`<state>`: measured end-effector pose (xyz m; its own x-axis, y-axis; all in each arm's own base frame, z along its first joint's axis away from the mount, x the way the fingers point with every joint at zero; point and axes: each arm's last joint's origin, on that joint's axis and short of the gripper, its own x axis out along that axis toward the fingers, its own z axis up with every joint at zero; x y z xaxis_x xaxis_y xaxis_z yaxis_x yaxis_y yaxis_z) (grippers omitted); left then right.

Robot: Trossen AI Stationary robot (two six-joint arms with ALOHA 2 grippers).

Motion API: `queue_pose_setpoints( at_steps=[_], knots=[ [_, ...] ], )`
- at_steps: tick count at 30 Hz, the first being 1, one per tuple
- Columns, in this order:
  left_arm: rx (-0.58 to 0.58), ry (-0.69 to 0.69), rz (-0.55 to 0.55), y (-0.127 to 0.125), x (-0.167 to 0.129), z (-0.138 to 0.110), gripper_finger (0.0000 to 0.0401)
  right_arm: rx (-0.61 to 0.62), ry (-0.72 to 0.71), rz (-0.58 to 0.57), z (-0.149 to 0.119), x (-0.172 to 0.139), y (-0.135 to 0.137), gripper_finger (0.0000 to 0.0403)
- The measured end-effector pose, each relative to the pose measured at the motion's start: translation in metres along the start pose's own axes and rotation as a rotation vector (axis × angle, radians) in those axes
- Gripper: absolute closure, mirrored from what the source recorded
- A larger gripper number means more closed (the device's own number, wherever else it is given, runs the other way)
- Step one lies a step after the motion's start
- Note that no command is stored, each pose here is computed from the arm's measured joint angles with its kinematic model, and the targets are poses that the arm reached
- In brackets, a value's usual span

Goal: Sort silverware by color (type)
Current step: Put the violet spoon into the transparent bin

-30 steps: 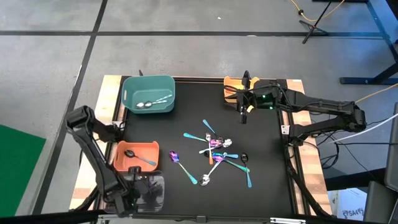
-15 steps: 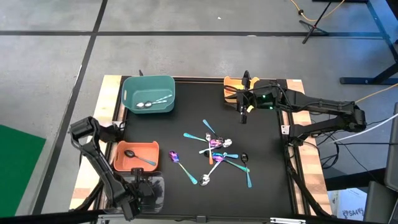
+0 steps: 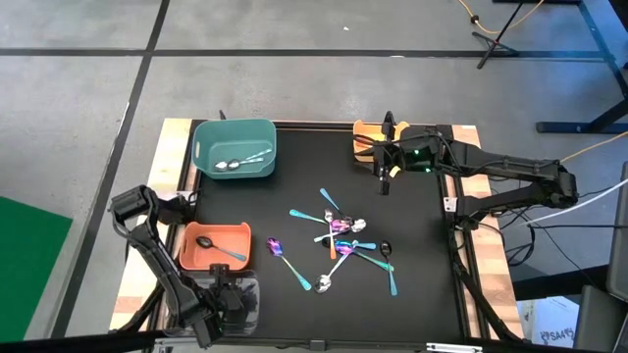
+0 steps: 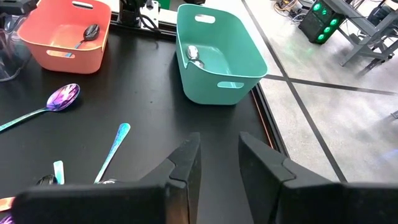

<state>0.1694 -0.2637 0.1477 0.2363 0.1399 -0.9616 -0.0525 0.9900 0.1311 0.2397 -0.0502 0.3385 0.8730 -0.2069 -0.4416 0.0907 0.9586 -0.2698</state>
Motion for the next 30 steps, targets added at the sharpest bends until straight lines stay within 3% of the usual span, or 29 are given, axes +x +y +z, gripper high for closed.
queue_pose_setpoints(
  at_steps=[6,19,30],
  knots=[
    [-0.002,0.006,-0.006,0.000,0.000,0.000,0.0385,0.000,0.000,0.000,0.000,0.000,0.000,0.0306],
    [-0.001,0.012,-0.002,0.000,0.001,-0.001,0.0301,0.000,0.000,0.000,0.000,0.000,0.000,0.0306],
    [-0.038,0.051,-0.069,-0.006,-0.012,0.004,0.0295,0.000,0.000,0.000,0.000,0.000,0.000,0.0306]
  ],
)
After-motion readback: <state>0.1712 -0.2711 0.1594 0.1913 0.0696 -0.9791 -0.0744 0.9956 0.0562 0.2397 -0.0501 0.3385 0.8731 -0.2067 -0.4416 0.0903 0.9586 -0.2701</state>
